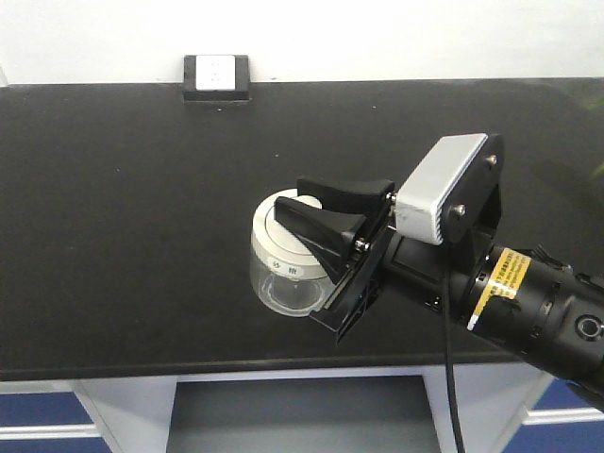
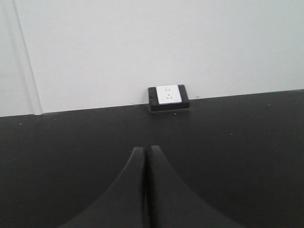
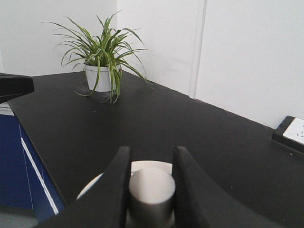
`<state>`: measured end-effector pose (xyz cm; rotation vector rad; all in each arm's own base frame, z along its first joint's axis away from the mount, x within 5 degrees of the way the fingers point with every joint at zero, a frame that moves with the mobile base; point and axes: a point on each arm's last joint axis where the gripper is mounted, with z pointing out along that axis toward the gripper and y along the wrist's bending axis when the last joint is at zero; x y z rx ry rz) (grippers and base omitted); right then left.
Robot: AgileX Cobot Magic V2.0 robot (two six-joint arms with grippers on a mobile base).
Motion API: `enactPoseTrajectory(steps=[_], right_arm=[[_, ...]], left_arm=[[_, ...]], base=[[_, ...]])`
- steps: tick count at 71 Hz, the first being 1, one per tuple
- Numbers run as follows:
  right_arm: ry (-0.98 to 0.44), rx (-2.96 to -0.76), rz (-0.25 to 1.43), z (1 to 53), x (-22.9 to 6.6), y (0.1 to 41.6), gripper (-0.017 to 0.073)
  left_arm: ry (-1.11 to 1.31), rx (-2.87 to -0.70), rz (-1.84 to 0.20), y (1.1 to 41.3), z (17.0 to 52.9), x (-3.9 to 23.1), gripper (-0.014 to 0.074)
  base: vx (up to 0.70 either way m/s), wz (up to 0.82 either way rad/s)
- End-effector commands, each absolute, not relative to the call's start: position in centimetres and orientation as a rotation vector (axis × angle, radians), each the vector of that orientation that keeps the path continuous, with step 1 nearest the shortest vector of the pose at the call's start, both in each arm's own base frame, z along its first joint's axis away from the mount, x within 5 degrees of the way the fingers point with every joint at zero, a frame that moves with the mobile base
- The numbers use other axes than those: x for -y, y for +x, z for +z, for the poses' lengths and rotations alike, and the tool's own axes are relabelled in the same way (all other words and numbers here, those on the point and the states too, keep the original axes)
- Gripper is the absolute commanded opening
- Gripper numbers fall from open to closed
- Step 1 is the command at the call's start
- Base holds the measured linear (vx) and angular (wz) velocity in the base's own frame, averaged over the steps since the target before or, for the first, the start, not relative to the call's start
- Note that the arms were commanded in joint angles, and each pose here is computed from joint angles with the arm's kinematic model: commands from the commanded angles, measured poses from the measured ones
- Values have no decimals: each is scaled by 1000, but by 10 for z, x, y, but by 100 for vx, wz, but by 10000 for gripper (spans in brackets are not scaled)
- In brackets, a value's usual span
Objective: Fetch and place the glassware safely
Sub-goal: 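Turn the base toward the black benchtop holding the jar in the right gripper, then hold the jar above the benchtop in the right gripper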
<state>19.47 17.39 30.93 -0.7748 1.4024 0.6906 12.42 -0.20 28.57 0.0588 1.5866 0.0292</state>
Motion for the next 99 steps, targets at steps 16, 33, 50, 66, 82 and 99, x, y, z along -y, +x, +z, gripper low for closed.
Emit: enactPoseTrajectory(steps=[16,33,50,66,82,99], right_arm=[[-736,-1263,751,334,-173,189,-3],[-736,-1263,751,334,-173,189,-3],[-736,-1263,751,334,-173,189,-3],[-736,-1263,751,334,-173,189,-3],[-738,-1275,749,332,-174,190,-3],[-738,-1271,752,332,-174,190,-3]], left_arm=[[50,-1489,10,124,301,3,-7],[50,-1489,10,124,301,3,-7],[50,-1489,10,124,301,3,-7],[50,-1489,10,124,301,3,-7],[50,-1498,10,126,300,3,-7],[50,-1497,10,125,300,3,-7]], base=[[19,13],[15,6],[11,3],[7,0],[3,2],[0,1]])
